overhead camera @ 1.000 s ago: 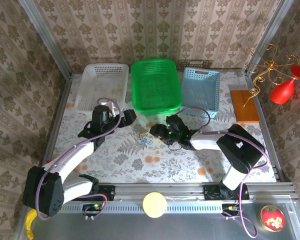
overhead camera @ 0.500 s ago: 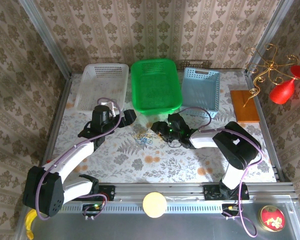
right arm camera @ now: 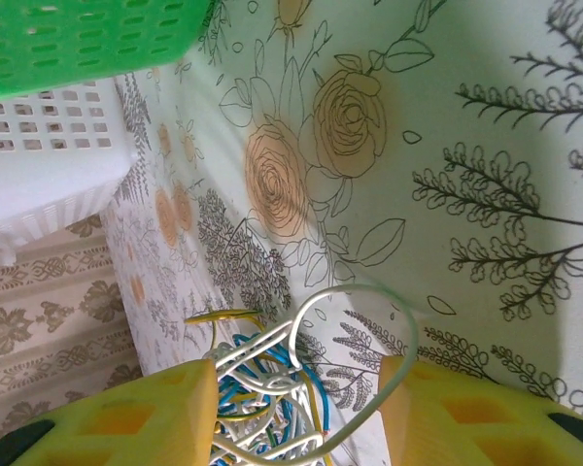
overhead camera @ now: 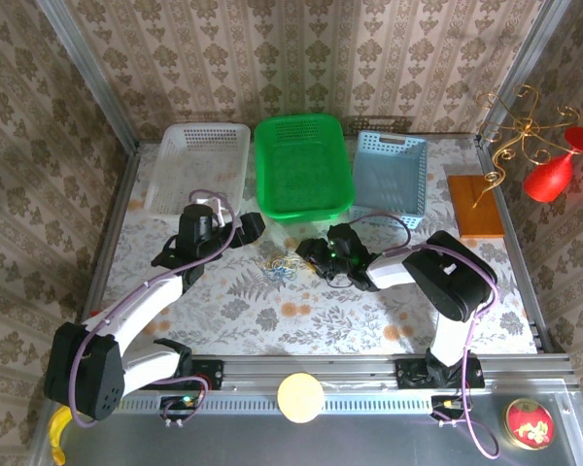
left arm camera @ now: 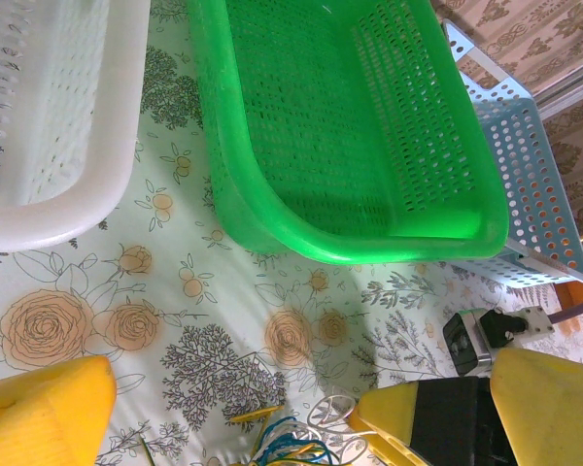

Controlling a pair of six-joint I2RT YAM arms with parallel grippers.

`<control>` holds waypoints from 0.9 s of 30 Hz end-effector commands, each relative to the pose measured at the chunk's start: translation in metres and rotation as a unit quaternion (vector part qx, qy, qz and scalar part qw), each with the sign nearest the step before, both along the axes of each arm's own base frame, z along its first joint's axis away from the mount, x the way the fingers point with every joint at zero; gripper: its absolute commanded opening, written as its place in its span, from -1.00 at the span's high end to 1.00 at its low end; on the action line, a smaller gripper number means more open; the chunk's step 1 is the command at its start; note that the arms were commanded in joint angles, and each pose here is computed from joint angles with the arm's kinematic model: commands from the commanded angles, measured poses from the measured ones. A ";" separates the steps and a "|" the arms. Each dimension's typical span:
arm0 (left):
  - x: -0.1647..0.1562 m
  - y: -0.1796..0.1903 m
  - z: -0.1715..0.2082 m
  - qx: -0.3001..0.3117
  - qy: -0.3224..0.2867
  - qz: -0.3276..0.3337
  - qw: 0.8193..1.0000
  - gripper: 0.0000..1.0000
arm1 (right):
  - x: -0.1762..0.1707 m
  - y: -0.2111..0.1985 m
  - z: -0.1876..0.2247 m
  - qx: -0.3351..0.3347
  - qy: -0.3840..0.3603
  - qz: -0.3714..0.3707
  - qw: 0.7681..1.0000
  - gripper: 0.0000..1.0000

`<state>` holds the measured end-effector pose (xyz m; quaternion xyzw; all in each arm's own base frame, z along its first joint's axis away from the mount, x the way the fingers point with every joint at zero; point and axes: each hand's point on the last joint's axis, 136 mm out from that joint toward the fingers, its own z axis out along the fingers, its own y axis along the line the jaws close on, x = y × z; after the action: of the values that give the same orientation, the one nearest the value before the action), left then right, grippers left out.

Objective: Untangle the cables

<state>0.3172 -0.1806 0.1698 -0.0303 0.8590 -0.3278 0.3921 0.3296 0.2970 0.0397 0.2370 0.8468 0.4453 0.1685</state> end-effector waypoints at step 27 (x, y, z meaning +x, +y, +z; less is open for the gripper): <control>-0.020 0.004 -0.021 0.000 0.019 -0.014 1.000 -1.00 | -0.004 0.014 0.098 -0.065 -0.140 0.121 0.981 1.00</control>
<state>0.3043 -0.1773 0.1558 -0.0284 0.8644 -0.3280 0.3799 0.3341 0.3063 0.1200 0.1206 0.8520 0.4533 0.2325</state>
